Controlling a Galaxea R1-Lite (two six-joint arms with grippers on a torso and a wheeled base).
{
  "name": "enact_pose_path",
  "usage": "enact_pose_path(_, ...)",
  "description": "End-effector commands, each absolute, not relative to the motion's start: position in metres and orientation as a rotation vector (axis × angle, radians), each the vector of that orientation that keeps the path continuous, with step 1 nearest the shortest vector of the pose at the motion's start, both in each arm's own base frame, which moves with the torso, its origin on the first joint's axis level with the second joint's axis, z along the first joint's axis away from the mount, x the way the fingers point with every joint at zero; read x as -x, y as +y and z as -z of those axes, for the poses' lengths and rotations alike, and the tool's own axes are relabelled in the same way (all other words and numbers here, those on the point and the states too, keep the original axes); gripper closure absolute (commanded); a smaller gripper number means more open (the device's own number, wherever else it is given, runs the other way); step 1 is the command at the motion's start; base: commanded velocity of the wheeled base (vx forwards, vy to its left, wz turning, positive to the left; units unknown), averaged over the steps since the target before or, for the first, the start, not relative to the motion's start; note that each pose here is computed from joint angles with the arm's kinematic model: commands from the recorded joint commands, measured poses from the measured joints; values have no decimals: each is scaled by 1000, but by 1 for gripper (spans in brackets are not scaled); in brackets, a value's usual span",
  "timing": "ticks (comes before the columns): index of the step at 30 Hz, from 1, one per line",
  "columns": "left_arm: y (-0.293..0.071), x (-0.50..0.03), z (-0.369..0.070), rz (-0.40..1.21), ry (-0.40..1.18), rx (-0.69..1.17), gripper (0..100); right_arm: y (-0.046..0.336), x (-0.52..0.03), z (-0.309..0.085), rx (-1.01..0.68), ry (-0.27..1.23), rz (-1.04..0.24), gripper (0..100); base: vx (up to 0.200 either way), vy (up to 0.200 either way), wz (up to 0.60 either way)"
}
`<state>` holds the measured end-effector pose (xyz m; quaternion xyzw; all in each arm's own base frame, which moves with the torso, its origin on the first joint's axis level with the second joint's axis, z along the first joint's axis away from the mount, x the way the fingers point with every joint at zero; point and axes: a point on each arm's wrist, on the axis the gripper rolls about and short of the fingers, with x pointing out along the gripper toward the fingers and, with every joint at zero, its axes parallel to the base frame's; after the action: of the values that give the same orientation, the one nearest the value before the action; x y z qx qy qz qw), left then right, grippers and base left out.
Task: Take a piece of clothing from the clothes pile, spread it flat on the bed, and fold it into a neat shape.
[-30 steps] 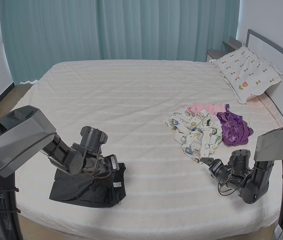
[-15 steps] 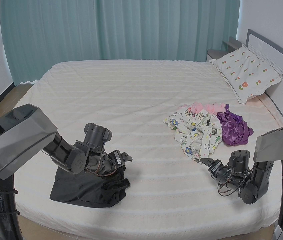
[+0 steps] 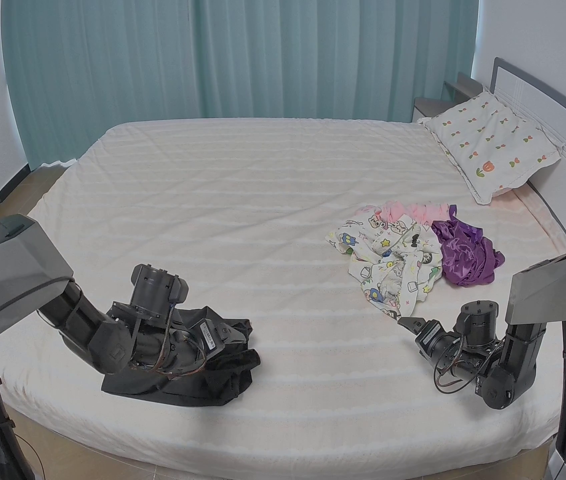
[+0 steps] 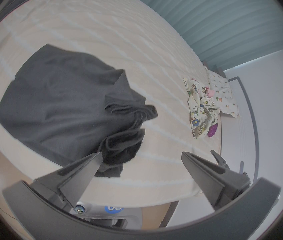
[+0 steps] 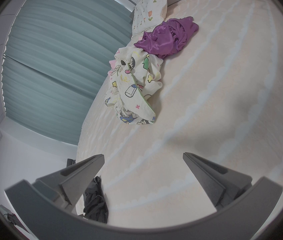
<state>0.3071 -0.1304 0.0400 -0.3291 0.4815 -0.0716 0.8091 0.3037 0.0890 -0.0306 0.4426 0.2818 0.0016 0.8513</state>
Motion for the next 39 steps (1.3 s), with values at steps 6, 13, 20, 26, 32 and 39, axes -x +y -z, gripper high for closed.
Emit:
enact_pose_path(6, -102, -289, -30, 74, 987, 826, 0, 89, -303, 32, -931, 598, -2, 0, 0, 0, 0)
enact_pose_path(13, -78, -284, -27, 55, 1014, 879, 0, 96, -301, 33, -922, 607, -24, 0, 0, 114, 0)
enact_pose_path(20, -54, -287, -39, 46, 968, 942, 0, 97, -300, 30, -915, 592, -27, 0, 0, 200, 0)
enact_pose_path(26, -37, -292, -40, 43, 948, 982, 0, 111, -298, 24, -880, 586, -82, 0, 0, 200, 0)
enact_pose_path(32, -21, -294, -38, 79, 943, 946, 0, 128, -304, 10, -839, 535, -138, 0, 0, 200, 0)
enact_pose_path(39, -7, -297, -40, 84, 925, 982, 0, 163, -310, -9, -785, 555, -194, 0, 0, 200, 0)
